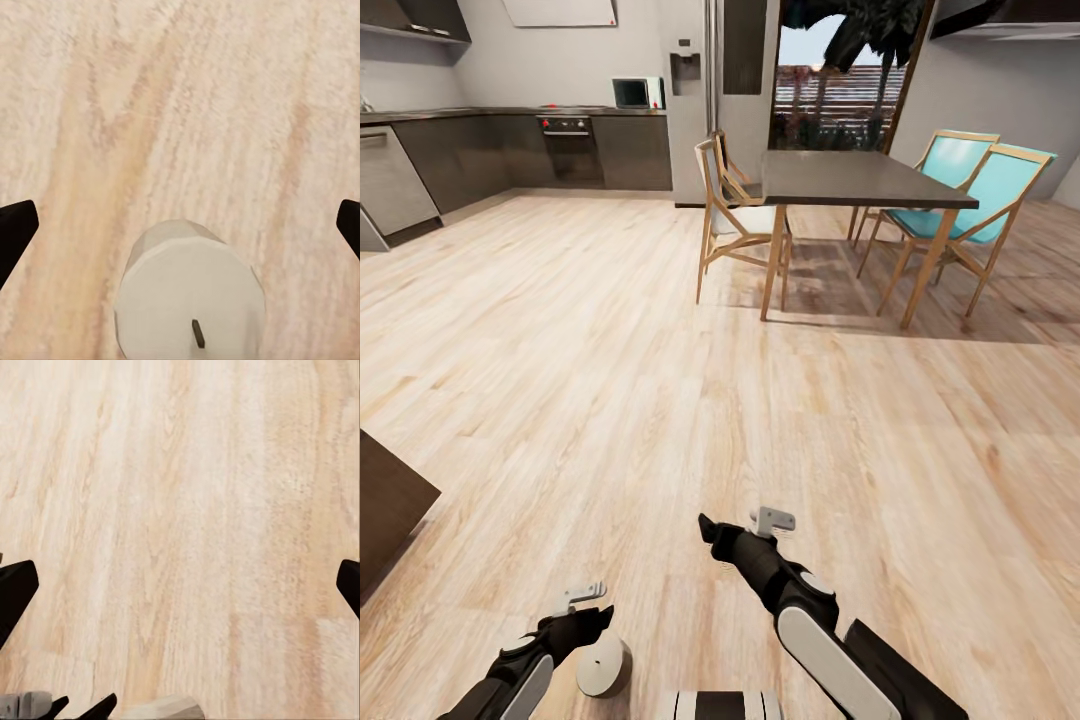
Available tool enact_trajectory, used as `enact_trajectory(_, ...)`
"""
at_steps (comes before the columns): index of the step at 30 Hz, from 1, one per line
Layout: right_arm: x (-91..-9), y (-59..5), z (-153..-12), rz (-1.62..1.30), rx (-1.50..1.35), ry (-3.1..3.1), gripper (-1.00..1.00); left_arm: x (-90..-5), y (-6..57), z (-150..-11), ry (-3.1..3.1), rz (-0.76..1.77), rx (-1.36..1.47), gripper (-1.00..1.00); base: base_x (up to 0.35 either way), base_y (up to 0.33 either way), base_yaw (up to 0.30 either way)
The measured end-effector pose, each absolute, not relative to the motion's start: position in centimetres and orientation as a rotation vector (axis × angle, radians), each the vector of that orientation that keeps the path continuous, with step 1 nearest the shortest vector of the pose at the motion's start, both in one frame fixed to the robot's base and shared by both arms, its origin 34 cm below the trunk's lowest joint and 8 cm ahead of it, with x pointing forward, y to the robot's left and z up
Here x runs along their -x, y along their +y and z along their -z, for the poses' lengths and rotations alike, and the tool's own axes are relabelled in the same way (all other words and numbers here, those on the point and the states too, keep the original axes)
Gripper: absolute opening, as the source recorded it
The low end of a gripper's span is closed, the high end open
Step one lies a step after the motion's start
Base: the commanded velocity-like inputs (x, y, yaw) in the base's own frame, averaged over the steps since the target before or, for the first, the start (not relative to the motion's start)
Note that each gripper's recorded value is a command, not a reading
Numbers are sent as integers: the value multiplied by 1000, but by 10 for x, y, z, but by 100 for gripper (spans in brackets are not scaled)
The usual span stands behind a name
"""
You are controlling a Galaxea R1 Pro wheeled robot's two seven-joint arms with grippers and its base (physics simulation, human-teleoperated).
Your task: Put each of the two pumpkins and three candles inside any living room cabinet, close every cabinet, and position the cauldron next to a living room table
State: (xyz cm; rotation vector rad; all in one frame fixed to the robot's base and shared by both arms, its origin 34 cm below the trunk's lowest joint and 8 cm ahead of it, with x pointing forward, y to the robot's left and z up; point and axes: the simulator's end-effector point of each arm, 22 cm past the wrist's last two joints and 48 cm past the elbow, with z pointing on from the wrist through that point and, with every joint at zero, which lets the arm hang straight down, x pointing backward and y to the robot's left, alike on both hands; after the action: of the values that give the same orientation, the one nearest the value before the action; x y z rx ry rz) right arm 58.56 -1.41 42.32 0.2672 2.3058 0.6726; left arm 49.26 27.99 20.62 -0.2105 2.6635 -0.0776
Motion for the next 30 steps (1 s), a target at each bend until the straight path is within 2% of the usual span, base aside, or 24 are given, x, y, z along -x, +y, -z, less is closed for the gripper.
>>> enact_trajectory(10,-575,-25,-419,-651,-148,2363,100,-490,273,-204,2669,91,215,100,0,0,0)
enact_trajectory(17,-558,14,-442,-991,-25,2311,100,-488,265,-202,2676,104,225,100,0,0,0)
enact_trajectory(30,-557,5,-429,-1030,-51,2334,100,-464,262,-181,2738,92,240,100,0,0,0)
